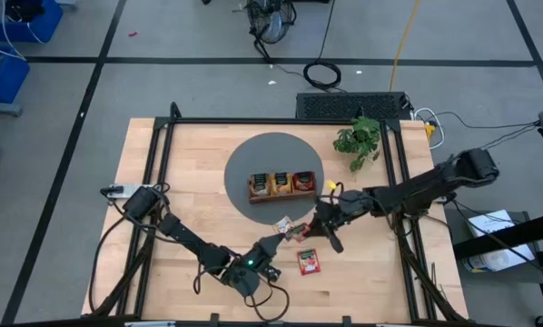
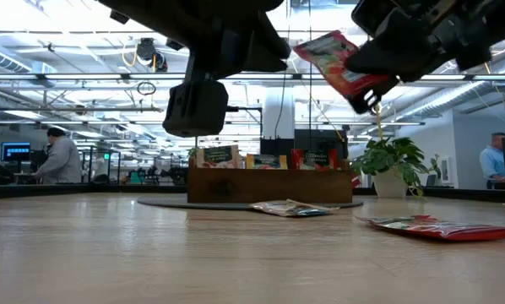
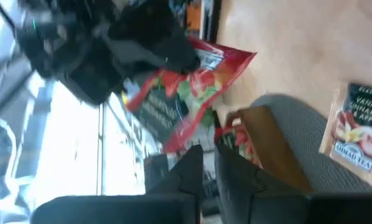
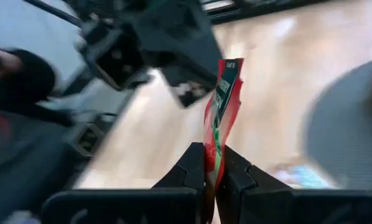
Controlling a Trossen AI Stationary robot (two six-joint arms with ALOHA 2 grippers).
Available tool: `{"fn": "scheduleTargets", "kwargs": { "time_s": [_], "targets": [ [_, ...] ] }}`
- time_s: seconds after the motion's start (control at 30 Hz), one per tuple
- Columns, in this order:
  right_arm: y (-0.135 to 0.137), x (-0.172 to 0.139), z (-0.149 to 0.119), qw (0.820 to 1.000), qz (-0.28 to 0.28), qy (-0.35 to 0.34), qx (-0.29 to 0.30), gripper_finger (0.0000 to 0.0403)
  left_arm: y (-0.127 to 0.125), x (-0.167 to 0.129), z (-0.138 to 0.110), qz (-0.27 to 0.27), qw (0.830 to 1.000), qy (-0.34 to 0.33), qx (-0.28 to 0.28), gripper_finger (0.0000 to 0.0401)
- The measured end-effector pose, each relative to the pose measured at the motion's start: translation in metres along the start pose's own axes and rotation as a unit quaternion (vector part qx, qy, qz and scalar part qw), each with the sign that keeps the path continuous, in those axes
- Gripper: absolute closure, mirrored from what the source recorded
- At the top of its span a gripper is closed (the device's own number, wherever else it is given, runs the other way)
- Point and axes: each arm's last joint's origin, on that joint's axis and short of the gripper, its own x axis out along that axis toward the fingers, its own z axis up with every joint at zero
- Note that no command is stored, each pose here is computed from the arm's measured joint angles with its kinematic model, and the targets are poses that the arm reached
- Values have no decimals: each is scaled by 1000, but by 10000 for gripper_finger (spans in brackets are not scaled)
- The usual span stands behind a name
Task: Pick & Place Tea
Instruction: Put the red tea bag into the right section of the wooden organizer
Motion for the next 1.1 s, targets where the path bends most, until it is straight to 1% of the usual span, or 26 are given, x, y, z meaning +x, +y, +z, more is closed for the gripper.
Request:
{"fn": "scheduleTargets", "kwargs": {
  "time_s": [0.1, 0.17, 0.2, 0.23, 0.27, 0.3, 0.33, 0.37, 0.47, 0.53, 0.57, 0.6, 0.63, 0.67, 0.7, 0.73, 0.77, 0.8, 0.87, 0.93, 1.0, 1.03, 1.1],
  "targets": [
    [2, -15, 4, 998, -47, -10, -45, 398, -2, 0, -2, 4, 999, 26, -23, 339],
    [4, -26, 1, 996, -65, -28, -61, 398, -3, 1, -5, -7, 999, 22, -32, 336],
    [5, -32, -3, 995, -68, -35, -69, 398, -2, 1, -8, -24, 999, 3, -44, 335],
    [6, -38, -7, 993, -72, -45, -77, 398, 1, 3, -10, -51, 996, -29, -68, 335],
    [6, -43, -11, 992, -75, -57, -85, 398, 5, 4, -13, -93, 989, -71, -94, 335],
    [6, -49, -17, 990, -80, -67, -93, 398, 10, 7, -17, -147, 975, -115, -123, 335],
    [6, -53, -23, 988, -87, -81, -99, 398, 15, 12, -21, -199, 955, -155, -157, 336],
    [6, -58, -30, 985, -93, -96, -105, 398, 21, 18, -26, -245, 930, -188, -197, 338],
    [6, -69, -48, 978, -99, -137, -119, 398, 35, 44, -42, -360, 844, -246, -312, 344],
    [7, -74, -58, 976, -90, -153, -129, 397, 39, 62, -53, -415, 787, -268, -369, 349],
    [8, -76, -62, 975, -85, -155, -135, 397, 41, 70, -57, -435, 757, -276, -401, 351],
    [9, -77, -66, 975, -79, -155, -139, 397, 44, 79, -61, -449, 723, -280, -444, 353],
    [10, -77, -69, 975, -74, -152, -143, 398, 50, 87, -64, -454, 688, -295, -483, 355],
    [11, -77, -72, 975, -71, -149, -149, 398, 57, 93, -67, -450, 657, -326, -510, 357],
    [14, -77, -74, 974, -73, -146, -156, 398, 64, 97, -70, -439, 634, -357, -527, 359],
    [16, -76, -76, 973, -75, -143, -164, 398, 69, 100, -73, -423, 622, -379, -539, 360],
    [18, -76, -78, 972, -77, -138, -174, 398, 73, 102, -76, -406, 616, -395, -548, 361],
    [20, -75, -81, 971, -76, -131, -186, 398, 76, 104, -79, -397, 611, -401, -555, 361],
    [24, -73, -84, 968, -83, -123, -201, 398, 81, 108, -87, -388, 611, -392, -568, 361],
    [27, -72, -88, 964, -105, -116, -213, 398, 85, 117, -96, -374, 607, -357, -603, 361],
    [29, -70, -91, 959, -132, -112, -225, 398, 81, 124, -102, -378, 598, -314, -634, 355],
    [29, -70, -93, 956, -144, -108, -233, 398, 77, 128, -103, -383, 597, -299, -639, 349],
    [30, -67, -94, 952, -150, -105, -245, 398, 68, 129, -100, -388, 599, -284, -640, 331]
  ]
}}
